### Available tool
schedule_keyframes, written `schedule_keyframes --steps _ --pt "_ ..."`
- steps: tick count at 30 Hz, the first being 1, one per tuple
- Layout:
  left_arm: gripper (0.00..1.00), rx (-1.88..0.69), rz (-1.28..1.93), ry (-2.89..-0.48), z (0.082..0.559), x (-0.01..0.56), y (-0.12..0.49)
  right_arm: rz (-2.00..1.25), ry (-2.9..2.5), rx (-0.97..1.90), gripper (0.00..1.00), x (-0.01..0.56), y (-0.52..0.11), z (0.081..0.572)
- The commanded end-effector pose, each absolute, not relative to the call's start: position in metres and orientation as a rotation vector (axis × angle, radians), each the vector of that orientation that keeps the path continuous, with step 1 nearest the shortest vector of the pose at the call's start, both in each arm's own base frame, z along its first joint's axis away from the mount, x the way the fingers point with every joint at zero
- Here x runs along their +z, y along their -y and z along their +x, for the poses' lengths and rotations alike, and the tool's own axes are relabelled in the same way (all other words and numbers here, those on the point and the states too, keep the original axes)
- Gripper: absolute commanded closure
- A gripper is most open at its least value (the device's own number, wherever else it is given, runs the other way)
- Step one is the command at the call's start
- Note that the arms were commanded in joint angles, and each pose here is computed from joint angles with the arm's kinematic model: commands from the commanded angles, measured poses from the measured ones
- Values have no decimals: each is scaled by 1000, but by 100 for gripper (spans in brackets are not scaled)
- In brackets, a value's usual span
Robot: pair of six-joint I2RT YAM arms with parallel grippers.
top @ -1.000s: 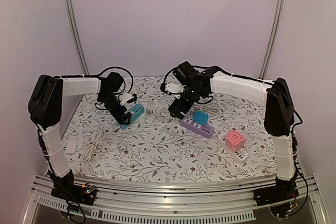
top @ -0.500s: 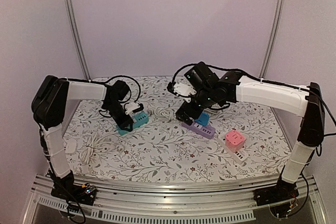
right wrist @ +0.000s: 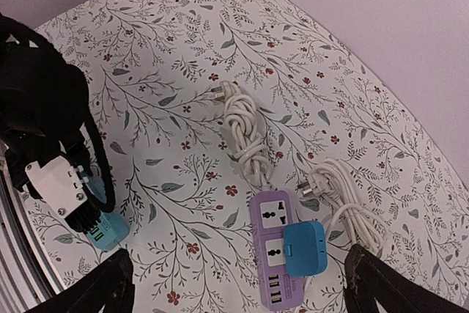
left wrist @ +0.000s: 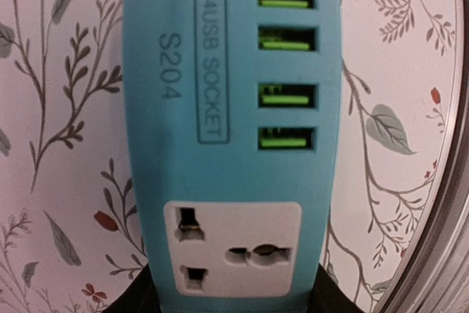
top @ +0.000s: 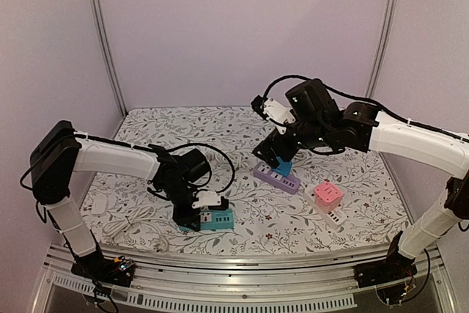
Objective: Insert the plug
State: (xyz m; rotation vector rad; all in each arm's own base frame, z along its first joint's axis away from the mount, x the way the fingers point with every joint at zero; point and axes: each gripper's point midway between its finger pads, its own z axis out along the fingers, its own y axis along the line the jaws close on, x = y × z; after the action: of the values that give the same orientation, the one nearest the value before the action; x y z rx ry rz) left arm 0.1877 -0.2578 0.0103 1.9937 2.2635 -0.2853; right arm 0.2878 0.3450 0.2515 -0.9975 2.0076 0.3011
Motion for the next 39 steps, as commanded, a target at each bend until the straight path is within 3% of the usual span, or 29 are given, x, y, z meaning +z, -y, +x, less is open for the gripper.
schedule_keyframes --steps 1,3,5,6,12,17,23,31,39 --pt "56 -294 2108 -2327 164 -6 255 -954 -2043 301 1 247 -340 281" --pt "22 -298 2094 -2302 166 5 257 -958 -2043 303 1 247 -340 276" --pt "5 -307 2066 -2280 171 21 260 -962 -2039 305 1 247 -339 273" --pt "2 -312 2047 -2276 174 31 261 -964 -2038 307 1 246 -339 271" --pt "0 -233 1747 -2350 232 99 246 -955 -2047 355 1 248 -345 262" --pt "0 33 1390 -2552 276 126 161 -950 -2045 396 1 253 -351 250" --pt "1 82 1152 -2725 239 121 45 -904 -2057 473 1 264 -360 241" --pt "1 243 1262 -2716 183 84 -65 -969 -2038 492 1 274 -399 212" --pt "0 91 1559 -2523 201 69 -85 -1179 -2013 430 1 269 -449 177"
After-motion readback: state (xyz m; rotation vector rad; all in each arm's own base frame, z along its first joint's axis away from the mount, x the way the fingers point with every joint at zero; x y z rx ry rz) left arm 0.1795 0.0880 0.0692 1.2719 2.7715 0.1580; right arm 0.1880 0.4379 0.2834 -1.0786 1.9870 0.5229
